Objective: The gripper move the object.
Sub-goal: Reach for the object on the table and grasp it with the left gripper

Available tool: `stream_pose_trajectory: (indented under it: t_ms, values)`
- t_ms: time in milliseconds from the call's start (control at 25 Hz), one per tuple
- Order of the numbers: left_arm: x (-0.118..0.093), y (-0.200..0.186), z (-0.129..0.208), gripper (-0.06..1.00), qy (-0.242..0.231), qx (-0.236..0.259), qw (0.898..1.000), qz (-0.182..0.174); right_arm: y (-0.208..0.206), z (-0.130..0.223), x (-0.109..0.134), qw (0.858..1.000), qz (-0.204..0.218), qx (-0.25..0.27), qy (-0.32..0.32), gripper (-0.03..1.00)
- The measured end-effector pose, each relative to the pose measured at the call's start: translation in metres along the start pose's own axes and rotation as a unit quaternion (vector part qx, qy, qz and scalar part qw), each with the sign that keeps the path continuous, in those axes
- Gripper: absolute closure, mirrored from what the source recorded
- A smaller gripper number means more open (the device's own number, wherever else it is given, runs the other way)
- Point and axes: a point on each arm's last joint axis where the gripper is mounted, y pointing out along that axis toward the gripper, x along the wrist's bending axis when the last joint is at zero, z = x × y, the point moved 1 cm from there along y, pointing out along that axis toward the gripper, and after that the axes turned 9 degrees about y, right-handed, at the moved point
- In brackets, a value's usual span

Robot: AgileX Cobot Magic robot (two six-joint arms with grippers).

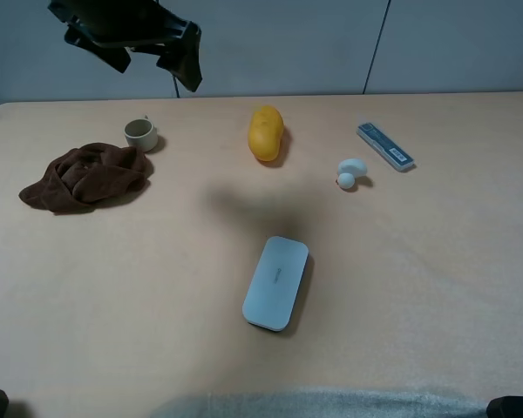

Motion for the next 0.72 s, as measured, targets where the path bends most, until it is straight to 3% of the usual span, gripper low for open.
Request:
stream_pose_trajectory:
  t_ms: [720]
  values:
    - [-0.037, 0.08, -0.057, -0.02, -0.041, 0.05, 0.998, -0.004, 0.0, 0.0, 0.0, 1.0, 0.0, 0.0, 0.0, 0.28]
